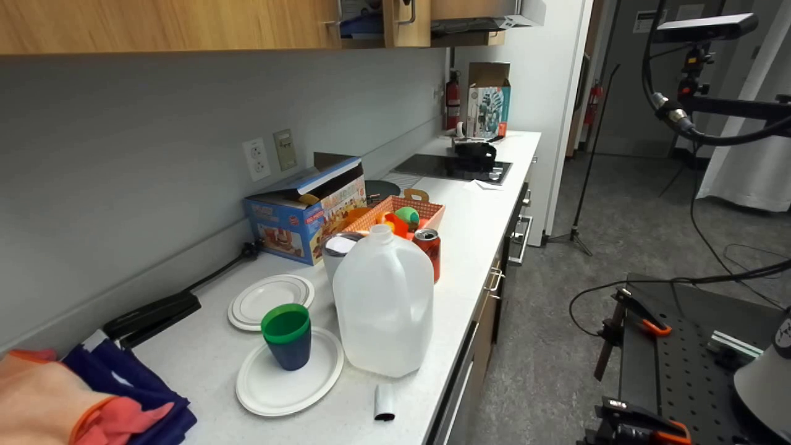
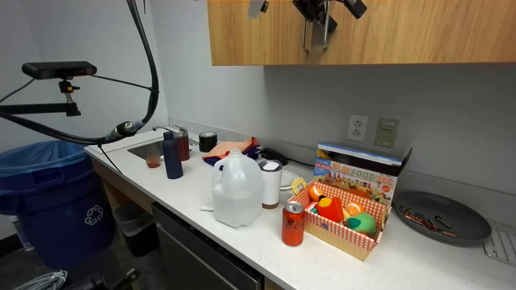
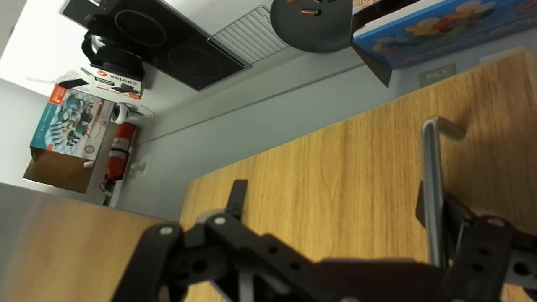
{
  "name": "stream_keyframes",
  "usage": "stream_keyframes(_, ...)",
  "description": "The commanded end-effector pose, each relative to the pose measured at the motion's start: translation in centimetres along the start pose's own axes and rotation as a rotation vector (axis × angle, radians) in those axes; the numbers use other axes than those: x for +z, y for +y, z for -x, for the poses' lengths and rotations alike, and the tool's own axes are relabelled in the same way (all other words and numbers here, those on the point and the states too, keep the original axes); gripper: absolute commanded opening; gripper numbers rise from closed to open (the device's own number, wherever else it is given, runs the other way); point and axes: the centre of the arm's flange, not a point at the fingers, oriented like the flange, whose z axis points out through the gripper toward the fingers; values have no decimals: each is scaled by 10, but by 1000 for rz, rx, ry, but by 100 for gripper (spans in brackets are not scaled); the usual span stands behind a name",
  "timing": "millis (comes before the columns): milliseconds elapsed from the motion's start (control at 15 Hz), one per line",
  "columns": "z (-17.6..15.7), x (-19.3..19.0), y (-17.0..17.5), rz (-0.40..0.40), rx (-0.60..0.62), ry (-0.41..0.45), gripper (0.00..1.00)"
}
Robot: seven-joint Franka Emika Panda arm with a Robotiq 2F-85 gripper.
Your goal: Open the upper cabinet door on the right
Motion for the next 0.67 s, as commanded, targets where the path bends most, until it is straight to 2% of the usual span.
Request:
stream_keyframes(0,-19,4,73,128,54,63,100)
stream_keyframes(267,-14,2,79,124,33,105,100)
stream_keyframes(333,10,-4,10,-4,-10,44,100)
stream_keyframes(600,14,-6,15,-7,-11,56,100)
